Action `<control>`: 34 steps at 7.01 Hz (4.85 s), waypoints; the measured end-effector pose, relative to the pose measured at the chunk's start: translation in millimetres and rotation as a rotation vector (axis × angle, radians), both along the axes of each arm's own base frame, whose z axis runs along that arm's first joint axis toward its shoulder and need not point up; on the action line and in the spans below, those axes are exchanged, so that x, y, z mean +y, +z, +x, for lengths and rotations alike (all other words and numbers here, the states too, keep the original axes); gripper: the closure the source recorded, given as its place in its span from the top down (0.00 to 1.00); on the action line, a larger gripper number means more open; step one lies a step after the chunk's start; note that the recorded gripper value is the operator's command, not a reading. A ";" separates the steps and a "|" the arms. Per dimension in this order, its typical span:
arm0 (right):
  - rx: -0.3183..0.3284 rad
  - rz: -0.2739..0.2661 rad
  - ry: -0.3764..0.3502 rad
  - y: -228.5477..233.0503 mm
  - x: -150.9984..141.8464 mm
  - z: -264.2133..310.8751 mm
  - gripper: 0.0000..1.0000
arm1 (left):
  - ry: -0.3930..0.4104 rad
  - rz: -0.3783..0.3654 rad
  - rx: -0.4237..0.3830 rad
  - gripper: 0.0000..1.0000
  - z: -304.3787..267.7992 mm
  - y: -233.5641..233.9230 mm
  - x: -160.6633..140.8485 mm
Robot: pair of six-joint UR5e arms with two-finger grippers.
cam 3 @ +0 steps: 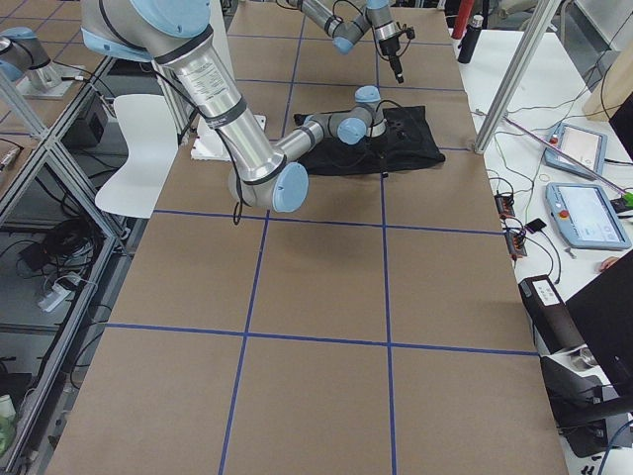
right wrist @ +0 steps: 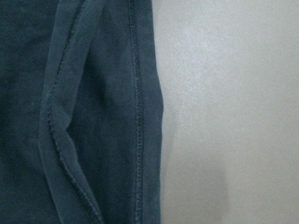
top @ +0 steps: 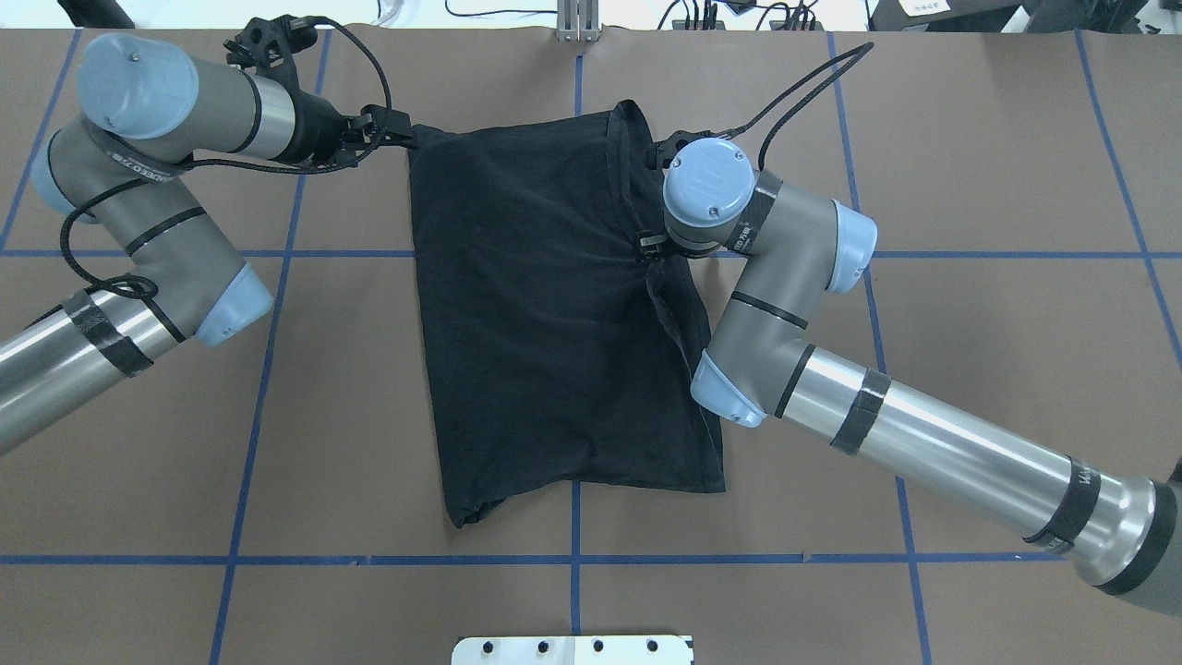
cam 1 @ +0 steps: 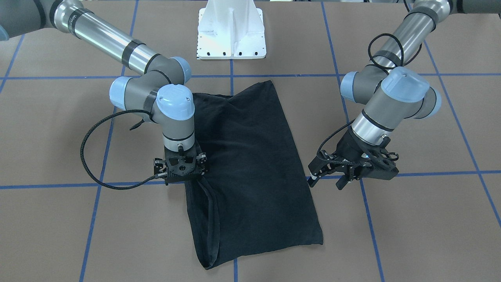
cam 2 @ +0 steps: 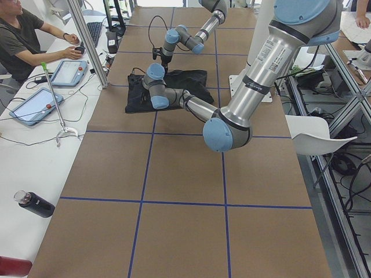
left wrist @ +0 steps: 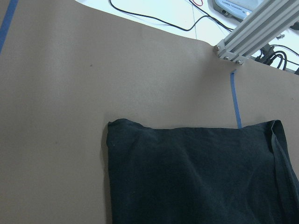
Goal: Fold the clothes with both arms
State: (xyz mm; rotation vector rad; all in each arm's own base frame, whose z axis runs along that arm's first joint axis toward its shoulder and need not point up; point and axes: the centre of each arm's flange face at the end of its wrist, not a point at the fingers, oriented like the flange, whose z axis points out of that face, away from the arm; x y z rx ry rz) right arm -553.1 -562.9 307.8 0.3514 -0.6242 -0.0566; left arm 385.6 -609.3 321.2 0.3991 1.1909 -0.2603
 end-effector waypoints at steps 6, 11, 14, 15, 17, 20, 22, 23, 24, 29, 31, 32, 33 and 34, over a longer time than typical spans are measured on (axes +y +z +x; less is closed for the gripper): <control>-0.086 0.006 -0.007 -42.3 -3.9 24.8 1.00 | 0.003 0.002 -0.004 1.00 1.2 1.8 0.6; -0.066 -0.027 -0.046 -42.9 35.0 -3.7 0.36 | 0.005 0.006 0.000 1.00 -1.3 16.9 5.8; -0.051 -0.045 -0.051 -36.7 37.1 -2.1 0.05 | 0.007 0.006 -0.002 1.00 -0.7 18.8 6.2; -0.054 -0.044 -0.052 -37.0 38.8 0.5 0.05 | 0.007 0.006 -0.003 1.00 -0.8 19.7 6.3; -0.059 -0.040 -0.052 -38.2 40.7 4.2 0.00 | 0.008 0.006 -0.004 1.00 -0.9 20.5 6.6; -0.057 -0.049 -0.055 -23.1 42.8 14.6 0.00 | 0.009 0.006 -0.004 1.00 -1.2 20.8 7.1; -0.046 -0.057 -0.053 -4.9 40.8 26.9 0.00 | 0.008 0.006 -0.002 1.00 -1.5 20.0 7.4; -0.044 -0.058 -0.052 -2.6 40.1 28.7 0.48 | 0.008 0.006 -0.002 1.00 -1.5 19.8 7.5; -0.045 -0.057 -0.049 -2.2 39.0 30.0 0.99 | 0.008 0.006 -0.002 1.00 -1.6 19.7 7.5; -0.075 -0.044 -0.029 -18.5 37.1 38.8 1.00 | 0.041 0.012 0.017 1.00 -3.2 11.8 13.0; -0.096 -0.025 -0.024 -31.1 37.1 49.7 1.00 | 0.101 0.022 0.051 1.00 -8.2 1.8 19.9; -0.094 -0.020 -0.022 -30.6 34.7 52.8 1.00 | 0.110 0.041 0.069 1.00 -11.4 -1.0 22.2; -0.087 -0.017 -0.015 -29.0 29.7 55.6 1.00 | 0.113 0.062 0.086 1.00 -14.4 -3.2 24.3; -0.081 -0.012 -0.002 -29.5 22.8 57.4 1.00 | 0.113 0.080 0.099 1.00 -17.2 -5.2 25.4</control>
